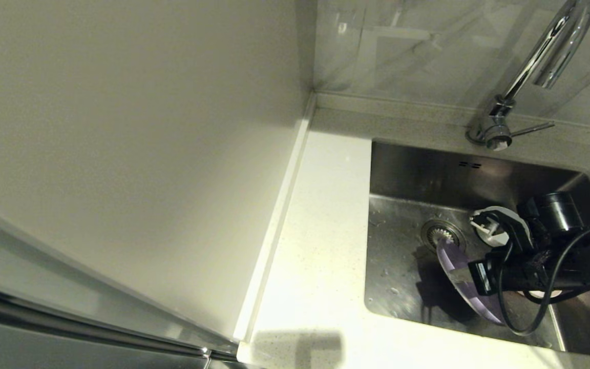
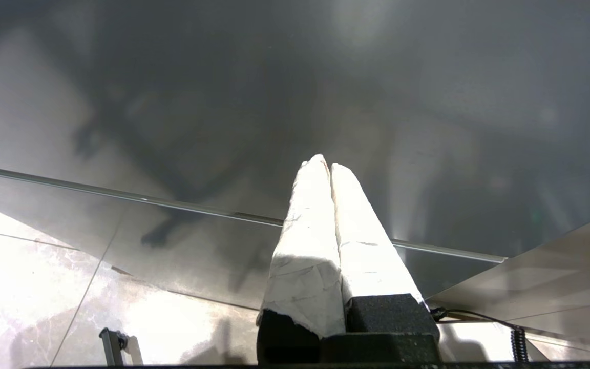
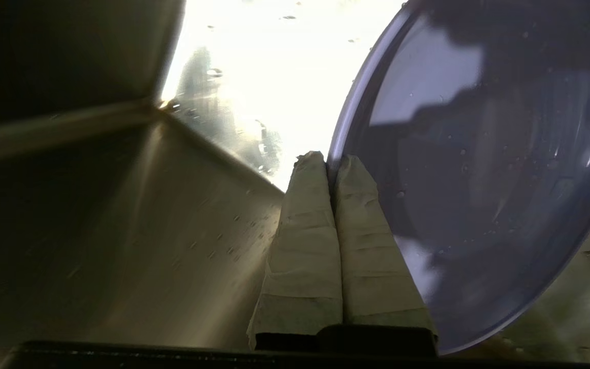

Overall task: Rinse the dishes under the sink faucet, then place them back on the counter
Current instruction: Put a plate into the sink

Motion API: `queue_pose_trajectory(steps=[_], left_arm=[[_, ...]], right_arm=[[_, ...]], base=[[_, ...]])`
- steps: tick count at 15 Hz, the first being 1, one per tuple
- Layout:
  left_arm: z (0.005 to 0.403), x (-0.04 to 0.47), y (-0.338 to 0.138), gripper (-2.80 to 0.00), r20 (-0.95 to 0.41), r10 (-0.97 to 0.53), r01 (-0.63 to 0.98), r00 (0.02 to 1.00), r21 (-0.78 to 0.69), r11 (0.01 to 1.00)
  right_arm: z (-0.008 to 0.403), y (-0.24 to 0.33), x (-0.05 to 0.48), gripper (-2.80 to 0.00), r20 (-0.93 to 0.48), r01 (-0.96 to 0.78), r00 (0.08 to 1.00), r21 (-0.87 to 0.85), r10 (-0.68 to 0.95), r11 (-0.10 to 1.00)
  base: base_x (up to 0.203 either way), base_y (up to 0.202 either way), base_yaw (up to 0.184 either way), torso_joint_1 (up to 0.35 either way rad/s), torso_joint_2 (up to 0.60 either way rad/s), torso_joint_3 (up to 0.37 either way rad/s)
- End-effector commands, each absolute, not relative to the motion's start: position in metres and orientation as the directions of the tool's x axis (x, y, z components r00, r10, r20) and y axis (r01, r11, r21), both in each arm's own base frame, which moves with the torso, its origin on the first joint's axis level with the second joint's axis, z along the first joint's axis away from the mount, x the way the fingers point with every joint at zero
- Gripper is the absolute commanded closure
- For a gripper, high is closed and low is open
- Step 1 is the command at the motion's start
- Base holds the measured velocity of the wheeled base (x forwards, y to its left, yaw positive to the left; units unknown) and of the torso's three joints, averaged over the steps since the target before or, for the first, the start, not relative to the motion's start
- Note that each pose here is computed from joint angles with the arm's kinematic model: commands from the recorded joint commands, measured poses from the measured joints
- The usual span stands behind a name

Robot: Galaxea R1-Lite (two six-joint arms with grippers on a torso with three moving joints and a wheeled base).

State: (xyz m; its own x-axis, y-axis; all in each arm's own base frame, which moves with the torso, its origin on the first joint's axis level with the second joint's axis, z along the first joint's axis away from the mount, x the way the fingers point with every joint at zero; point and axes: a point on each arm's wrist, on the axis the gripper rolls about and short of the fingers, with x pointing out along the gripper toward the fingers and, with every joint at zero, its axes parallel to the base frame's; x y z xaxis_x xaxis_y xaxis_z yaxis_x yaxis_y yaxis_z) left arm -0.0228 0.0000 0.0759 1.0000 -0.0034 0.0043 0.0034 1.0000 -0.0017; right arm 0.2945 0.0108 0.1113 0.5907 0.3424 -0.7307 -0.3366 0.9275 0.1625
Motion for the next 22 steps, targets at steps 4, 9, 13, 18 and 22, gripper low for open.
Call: queue_pose_trajectory(steps=[4, 9, 13, 18, 22], left_arm=[[0.075, -0.023, 0.000, 0.00, 0.002, -0.002, 0.002, 1.000, -0.002, 1.000], [0.075, -0.023, 0.000, 0.00, 0.002, -0.003, 0.003, 1.000, -0.002, 1.000], [0.075, -0.023, 0.000, 0.00, 0.002, -0.003, 0.003, 1.000, -0.002, 1.000], [0.075, -0.023, 0.000, 0.00, 0.002, -0.003, 0.003, 1.000, -0.002, 1.000], [0.075, -0.023, 0.000, 0.00, 0.002, -0.003, 0.003, 1.000, -0.002, 1.000]], right_arm=[[0.076, -0.002, 0.311, 0.00, -0.790, -0.250, 0.525, 0.214, 0.317, 0.944], [0.070, -0.005, 0.316, 0.00, -0.796, -0.231, 0.530, 0.195, 0.291, 0.953], [0.068, -0.005, 0.314, -2.80, -0.798, -0.227, 0.536, 0.177, 0.275, 0.958], [0.078, -0.005, 0.315, -2.80, -0.784, -0.220, 0.567, 0.151, 0.252, 0.964], [0.092, -0.005, 0.307, -2.80, -0.762, -0.224, 0.598, 0.137, 0.247, 0.965]], base=[[0.000, 0.000, 0.000, 0.000, 0.00, 0.000], [0.000, 0.000, 0.000, 0.000, 0.00, 0.000], [0.000, 0.000, 0.000, 0.000, 0.00, 0.000], [0.000, 0.000, 0.000, 0.000, 0.00, 0.000], [0.000, 0.000, 0.000, 0.000, 0.00, 0.000]])
